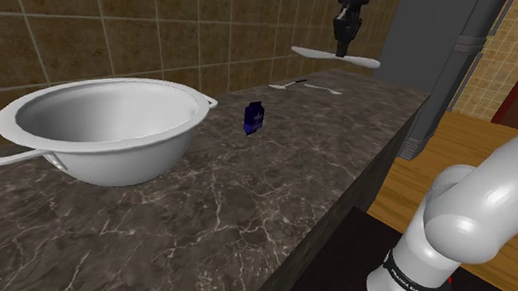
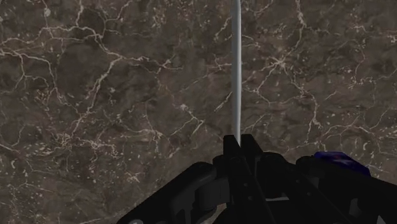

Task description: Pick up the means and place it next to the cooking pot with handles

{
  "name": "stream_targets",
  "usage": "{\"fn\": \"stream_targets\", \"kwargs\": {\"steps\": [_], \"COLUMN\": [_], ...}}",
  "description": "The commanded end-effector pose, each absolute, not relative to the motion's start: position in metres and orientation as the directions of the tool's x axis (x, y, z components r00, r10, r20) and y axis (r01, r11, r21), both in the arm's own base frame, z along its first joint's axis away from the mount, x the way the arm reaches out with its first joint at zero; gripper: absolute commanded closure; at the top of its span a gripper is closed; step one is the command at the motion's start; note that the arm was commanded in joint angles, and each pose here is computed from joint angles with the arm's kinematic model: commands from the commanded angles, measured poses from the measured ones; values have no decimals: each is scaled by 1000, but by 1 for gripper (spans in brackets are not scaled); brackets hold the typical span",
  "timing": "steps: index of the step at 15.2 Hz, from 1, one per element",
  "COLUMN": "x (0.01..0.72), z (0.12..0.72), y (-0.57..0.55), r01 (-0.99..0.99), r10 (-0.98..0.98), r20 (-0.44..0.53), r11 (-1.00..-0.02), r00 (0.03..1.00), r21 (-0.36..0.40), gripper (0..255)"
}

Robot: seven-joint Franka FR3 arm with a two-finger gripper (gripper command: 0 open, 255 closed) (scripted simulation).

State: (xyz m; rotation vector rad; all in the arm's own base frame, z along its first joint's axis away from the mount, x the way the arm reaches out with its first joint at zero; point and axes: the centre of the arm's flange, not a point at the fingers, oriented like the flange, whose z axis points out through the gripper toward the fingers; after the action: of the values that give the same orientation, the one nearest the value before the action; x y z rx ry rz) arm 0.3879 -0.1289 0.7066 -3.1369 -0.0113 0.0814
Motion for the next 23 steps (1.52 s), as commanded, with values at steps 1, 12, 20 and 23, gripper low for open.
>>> {"fn": "stream_targets", "kwargs": {"steps": [1,12,20,23], "x": [382,357,339,339], "z": [707,707,707,691], "y": [-102,41,138,138], "r01": [5,5,5,5], "r10": [6,6,6,6], "r20": [-52,-52,-52,-52], "r11": [-1000,-1000,-1000,-1000], "r00": [999,999,999,999], "r21": [-3,-3,-3,-3], "gripper": [255,255,255,255]}}
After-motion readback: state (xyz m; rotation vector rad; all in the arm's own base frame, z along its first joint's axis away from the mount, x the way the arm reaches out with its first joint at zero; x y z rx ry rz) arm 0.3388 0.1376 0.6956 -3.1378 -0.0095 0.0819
